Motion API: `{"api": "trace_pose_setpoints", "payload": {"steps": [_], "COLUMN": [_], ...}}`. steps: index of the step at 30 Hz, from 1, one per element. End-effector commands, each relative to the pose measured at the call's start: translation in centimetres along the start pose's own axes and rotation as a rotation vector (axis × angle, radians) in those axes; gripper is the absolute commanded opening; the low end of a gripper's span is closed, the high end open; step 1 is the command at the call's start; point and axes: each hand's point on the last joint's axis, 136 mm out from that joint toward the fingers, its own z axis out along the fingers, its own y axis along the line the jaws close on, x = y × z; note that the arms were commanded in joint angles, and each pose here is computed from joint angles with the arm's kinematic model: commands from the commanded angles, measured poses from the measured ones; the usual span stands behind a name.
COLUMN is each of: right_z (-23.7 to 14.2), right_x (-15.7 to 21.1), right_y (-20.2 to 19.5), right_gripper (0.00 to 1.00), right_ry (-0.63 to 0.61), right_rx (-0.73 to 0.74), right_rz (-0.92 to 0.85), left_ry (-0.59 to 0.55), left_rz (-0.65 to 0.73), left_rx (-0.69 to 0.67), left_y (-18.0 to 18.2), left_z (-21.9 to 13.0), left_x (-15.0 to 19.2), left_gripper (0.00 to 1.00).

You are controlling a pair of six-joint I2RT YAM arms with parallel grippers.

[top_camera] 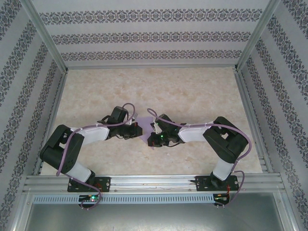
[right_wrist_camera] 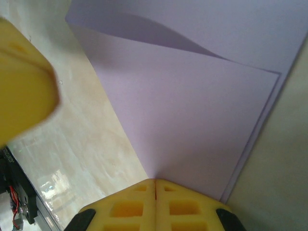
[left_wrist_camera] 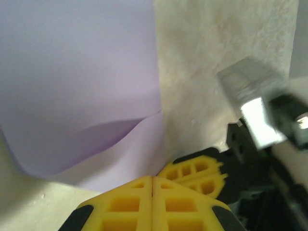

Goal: Fold a paper plane with a square sheet of paper (fold left side to right side)
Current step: Third fold the triangle at the center of the table.

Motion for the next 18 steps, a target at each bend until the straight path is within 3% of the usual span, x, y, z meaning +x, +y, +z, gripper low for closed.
{"api": "trace_pose_setpoints", "payload": {"steps": [1, 18], "right_z": [0.7, 0.9], "right_x": [3.3, 3.7], "right_y": [-6.4, -7.4], "right_gripper": [0.00, 0.00], "right_ry": [0.087, 0.109], "right_rx": [0.208, 0.256], "right_rz": [0.073, 0.078], "left_ry": [0.009, 0.016], "left_rz": [0.024, 0.017], "left_rx": [0.086, 0.096], "left_y": [-1.5, -0.9], "left_z": [0.7, 3.1], "left_x": [0.7, 1.3], "left_gripper": [0.05, 0.04]}}
